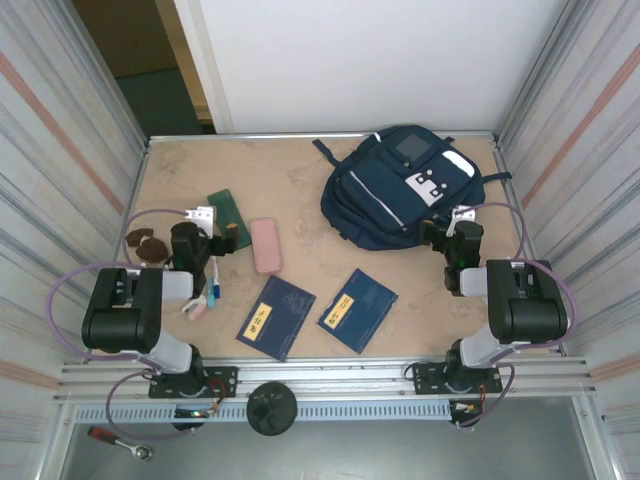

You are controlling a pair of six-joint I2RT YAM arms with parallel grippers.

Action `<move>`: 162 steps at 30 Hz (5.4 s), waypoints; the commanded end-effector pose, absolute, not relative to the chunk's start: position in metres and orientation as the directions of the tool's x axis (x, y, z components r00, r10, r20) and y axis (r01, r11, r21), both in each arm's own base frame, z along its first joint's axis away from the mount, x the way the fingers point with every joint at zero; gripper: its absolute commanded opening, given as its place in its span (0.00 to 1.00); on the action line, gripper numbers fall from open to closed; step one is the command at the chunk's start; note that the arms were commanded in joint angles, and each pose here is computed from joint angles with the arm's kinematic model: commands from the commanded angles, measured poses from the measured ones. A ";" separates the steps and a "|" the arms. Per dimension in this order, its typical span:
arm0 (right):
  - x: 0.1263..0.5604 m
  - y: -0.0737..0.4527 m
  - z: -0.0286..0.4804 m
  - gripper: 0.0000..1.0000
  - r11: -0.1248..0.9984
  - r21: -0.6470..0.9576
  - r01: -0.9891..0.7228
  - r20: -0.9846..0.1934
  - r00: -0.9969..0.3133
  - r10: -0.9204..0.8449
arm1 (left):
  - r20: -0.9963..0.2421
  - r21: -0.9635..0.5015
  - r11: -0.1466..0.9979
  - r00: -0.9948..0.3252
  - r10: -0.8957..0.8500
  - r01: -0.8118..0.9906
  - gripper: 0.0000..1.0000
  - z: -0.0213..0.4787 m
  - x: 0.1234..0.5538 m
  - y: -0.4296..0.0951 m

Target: Pack books, pencil case, and school supplies into a backpack

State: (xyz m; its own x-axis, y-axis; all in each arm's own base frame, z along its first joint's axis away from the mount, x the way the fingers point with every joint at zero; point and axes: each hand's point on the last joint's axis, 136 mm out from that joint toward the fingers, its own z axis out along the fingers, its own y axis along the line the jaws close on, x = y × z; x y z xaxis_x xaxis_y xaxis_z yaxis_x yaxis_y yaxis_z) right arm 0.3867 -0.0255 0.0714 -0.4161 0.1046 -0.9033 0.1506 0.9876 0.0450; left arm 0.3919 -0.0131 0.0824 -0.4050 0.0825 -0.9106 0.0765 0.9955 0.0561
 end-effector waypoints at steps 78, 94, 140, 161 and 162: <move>0.445 -0.037 0.053 0.43 0.721 0.472 0.507 -0.304 -0.674 0.673 | -0.675 -0.374 0.862 -0.738 -0.001 0.341 0.99 0.143 0.349 -0.281; 0.402 0.090 0.103 0.39 0.730 0.642 0.234 -0.320 -0.784 0.532 | -0.611 -0.444 0.871 -0.782 -0.122 0.210 0.97 0.115 0.378 -0.270; 0.394 0.096 0.115 0.43 0.475 0.844 0.248 -0.128 -0.768 0.627 | -0.542 -0.741 0.576 -0.815 -0.206 0.347 0.00 0.175 0.423 -0.367; 0.404 0.099 0.112 0.77 0.234 0.887 0.399 0.009 -0.521 0.853 | -0.557 -0.750 0.521 -0.814 -0.165 0.407 0.00 0.206 0.404 -0.353; 0.405 0.102 0.108 0.74 0.228 0.886 0.404 0.019 -0.522 0.853 | -0.555 -0.751 0.520 -0.815 -0.165 0.406 0.00 0.205 0.405 -0.352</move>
State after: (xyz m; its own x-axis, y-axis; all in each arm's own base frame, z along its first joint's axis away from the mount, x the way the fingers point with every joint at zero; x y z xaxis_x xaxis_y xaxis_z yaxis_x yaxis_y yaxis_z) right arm 0.3890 0.0992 0.1046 -0.5687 0.8224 -0.0158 0.3969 0.2912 0.8704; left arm 0.4090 -0.3478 0.1468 -0.8705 -0.1744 -0.4602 0.2674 0.6174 -0.7398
